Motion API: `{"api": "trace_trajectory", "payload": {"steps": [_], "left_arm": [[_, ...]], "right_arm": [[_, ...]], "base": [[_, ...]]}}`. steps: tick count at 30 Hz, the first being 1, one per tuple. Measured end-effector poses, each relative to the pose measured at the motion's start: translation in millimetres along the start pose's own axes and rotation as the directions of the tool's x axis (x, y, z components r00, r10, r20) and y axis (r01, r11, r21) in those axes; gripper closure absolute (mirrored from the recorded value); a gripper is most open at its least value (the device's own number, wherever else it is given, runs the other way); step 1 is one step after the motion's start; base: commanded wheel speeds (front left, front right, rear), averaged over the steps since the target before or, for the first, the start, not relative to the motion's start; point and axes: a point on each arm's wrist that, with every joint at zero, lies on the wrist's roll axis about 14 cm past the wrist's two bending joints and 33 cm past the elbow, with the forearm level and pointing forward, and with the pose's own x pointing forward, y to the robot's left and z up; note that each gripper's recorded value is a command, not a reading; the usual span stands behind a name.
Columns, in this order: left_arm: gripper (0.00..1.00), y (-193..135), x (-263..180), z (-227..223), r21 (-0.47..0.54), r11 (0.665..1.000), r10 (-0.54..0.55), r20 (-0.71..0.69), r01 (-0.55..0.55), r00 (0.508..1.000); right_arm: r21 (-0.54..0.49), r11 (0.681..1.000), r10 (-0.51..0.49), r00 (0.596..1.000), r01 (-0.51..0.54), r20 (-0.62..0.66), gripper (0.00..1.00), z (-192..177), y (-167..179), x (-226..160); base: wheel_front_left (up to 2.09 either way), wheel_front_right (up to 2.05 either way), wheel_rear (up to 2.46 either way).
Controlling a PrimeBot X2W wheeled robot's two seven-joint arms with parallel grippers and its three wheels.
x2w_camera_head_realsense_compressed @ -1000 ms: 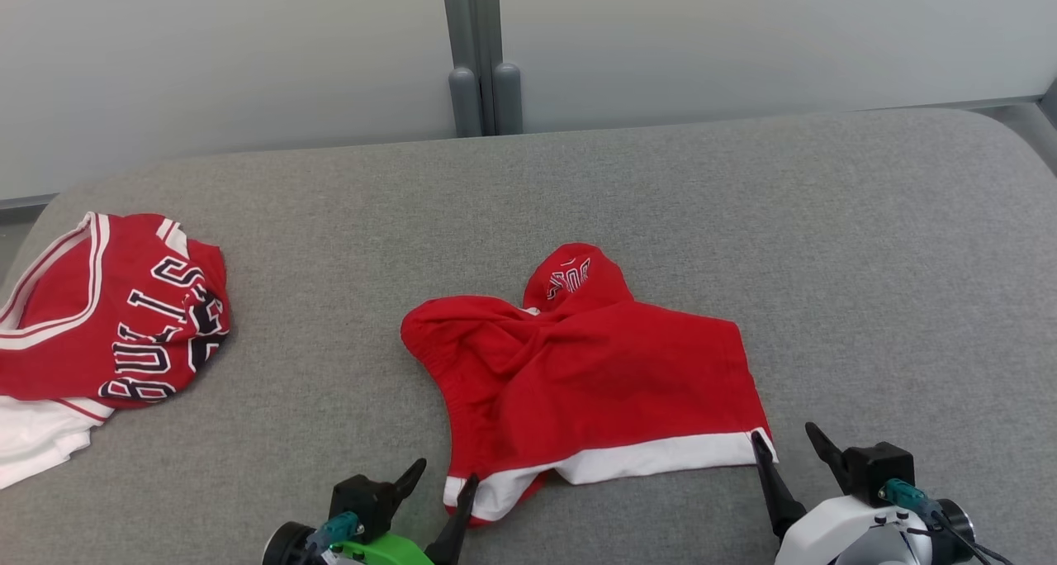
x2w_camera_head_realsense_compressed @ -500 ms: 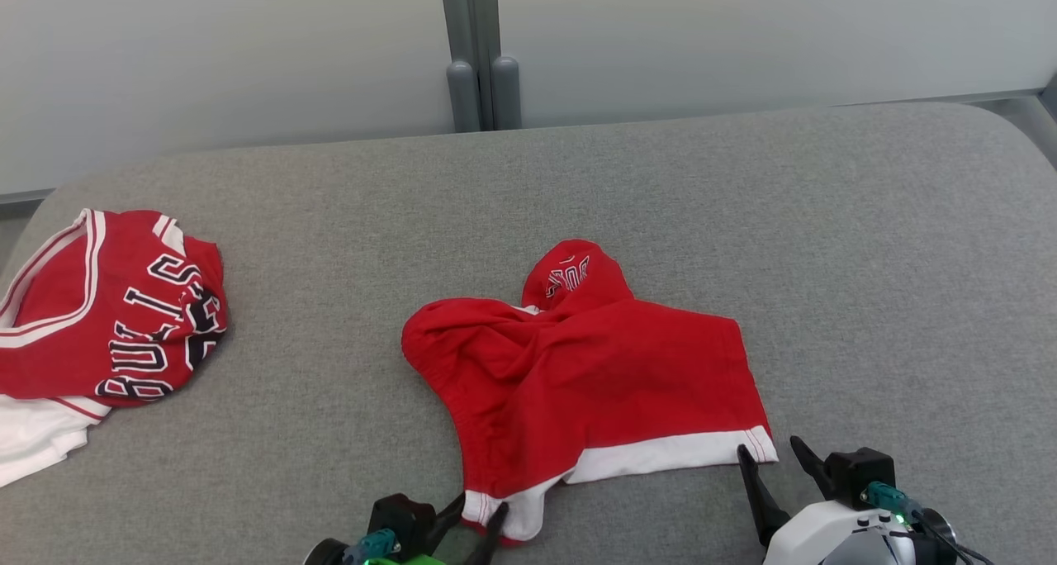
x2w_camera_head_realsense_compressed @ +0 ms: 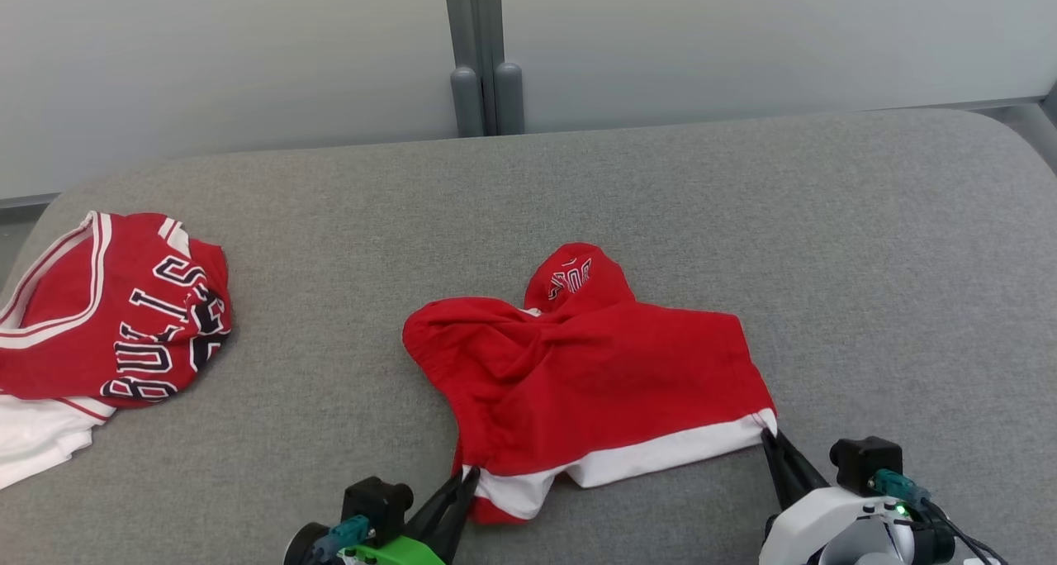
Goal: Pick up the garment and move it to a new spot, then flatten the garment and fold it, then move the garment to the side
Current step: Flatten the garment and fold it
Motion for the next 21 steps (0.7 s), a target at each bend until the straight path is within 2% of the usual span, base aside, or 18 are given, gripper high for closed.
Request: {"api": "trace_trajectory", "payload": {"steps": [7,11,18,21], "left_arm": [[1.00,11.6,2.0,45.9,0.029,0.999,0.013,0.137,-0.018,0.990],[1.00,15.6,12.3,90.5,0.068,0.998,-0.007,0.243,-0.010,0.970],[1.00,17.4,46.1,181.4,0.206,0.978,-0.106,0.379,0.028,0.919],[1.00,24.3,64.2,230.0,0.251,0.968,-0.134,0.429,0.025,0.893]], "right_arm": [[0.012,1.000,0.003,0.991,-0.005,0.136,1.00,43.8,-4.1,5.0],[-0.012,0.999,0.054,0.972,-0.053,0.229,1.00,80.8,7.6,16.1],[-0.036,0.991,0.135,0.910,-0.131,0.393,1.00,166.0,21.6,50.5],[-0.070,0.983,0.184,0.869,-0.171,0.459,1.00,212.2,31.4,69.5]], "base": [[0.00,0.00,0.00],[0.00,0.00,0.00],[0.00,0.00,0.00],[0.00,0.00,0.00]]}}
